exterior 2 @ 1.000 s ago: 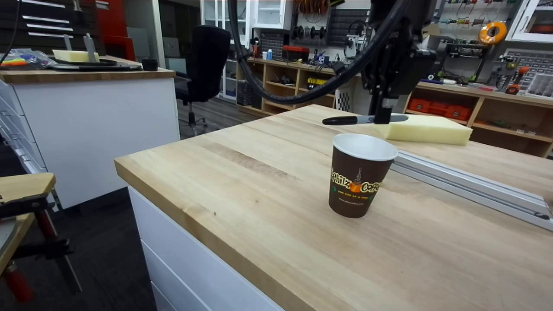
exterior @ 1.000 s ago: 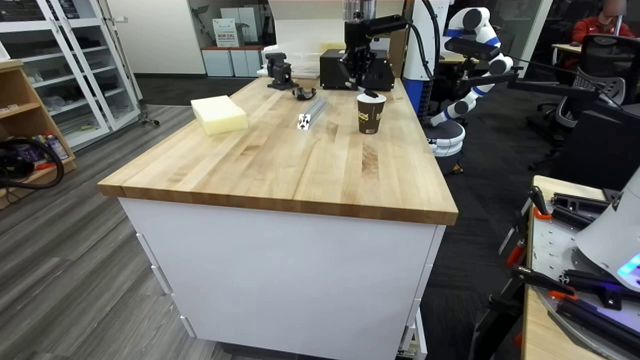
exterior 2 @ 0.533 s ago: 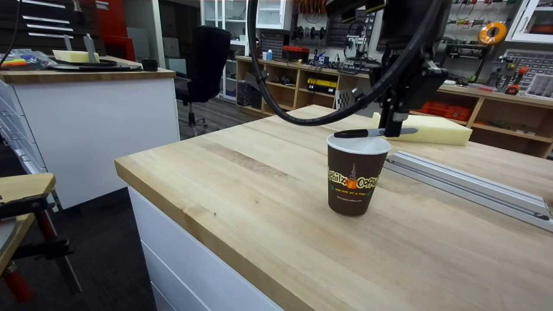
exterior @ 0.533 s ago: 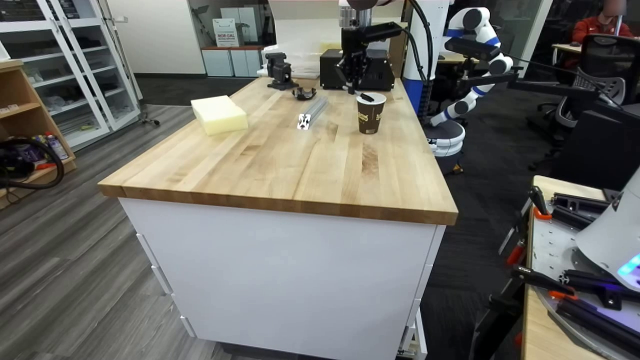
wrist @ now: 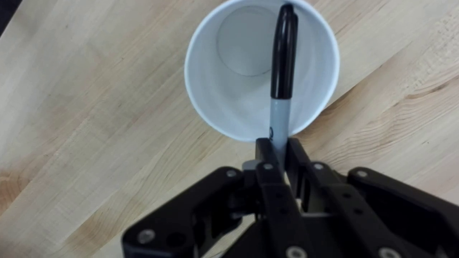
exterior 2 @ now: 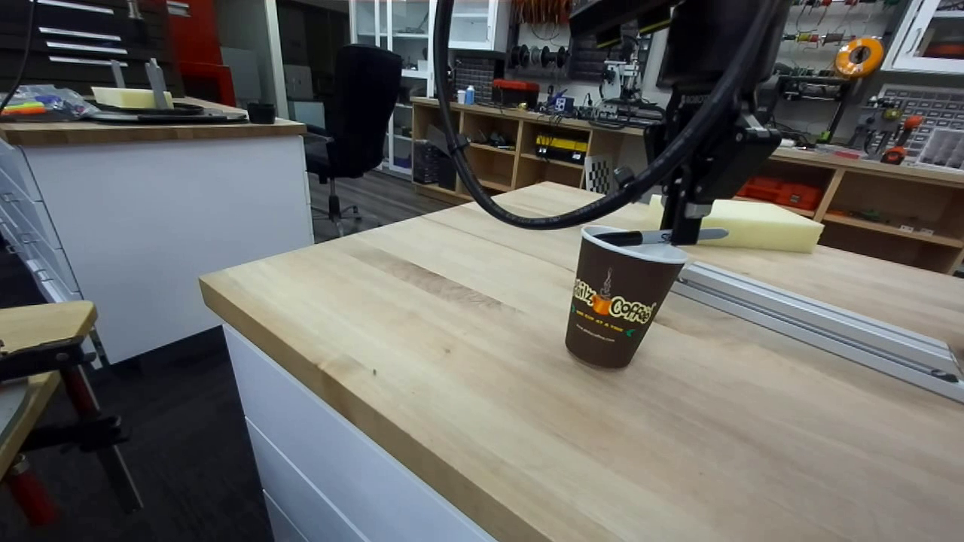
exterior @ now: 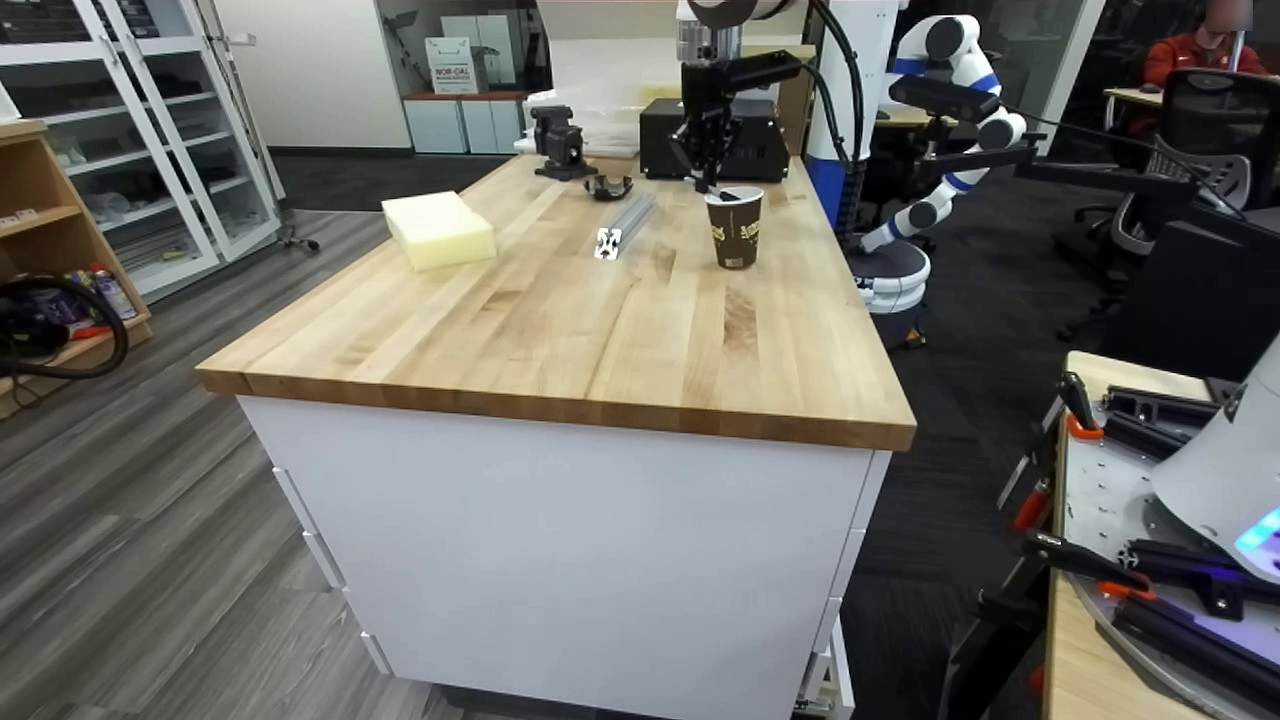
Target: Move the cup to the right then place the marker in it
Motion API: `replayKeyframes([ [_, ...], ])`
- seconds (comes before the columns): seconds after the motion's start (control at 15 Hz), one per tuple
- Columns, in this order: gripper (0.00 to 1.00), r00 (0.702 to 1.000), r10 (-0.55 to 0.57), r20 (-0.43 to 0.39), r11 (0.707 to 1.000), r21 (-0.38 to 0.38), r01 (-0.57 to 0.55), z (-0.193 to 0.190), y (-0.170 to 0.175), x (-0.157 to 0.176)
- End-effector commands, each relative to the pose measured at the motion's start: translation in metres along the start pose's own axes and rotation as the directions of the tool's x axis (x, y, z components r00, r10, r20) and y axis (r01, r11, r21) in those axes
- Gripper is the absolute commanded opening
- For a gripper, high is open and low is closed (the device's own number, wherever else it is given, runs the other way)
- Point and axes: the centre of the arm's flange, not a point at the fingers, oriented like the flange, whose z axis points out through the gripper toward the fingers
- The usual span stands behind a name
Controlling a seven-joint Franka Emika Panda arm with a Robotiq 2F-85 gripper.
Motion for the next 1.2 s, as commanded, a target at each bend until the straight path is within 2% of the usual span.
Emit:
replayKeyframes([
  [0.0, 0.03, 0.999, 0.003, -0.037, 1.0, 0.0, -0.003, -0.004, -0.005, -0.011],
  [0.4, 0.03, 0.996, 0.01, -0.091, 1.0, 0.001, -0.01, -0.018, 0.002, -0.004],
  [0.8, 0.03, 0.994, 0.029, -0.103, 1.0, -0.007, -0.03, -0.027, 0.018, 0.004],
  [1.13, 0.03, 0.99, 0.048, -0.134, 0.999, -0.001, -0.048, -0.032, 0.024, -0.002],
])
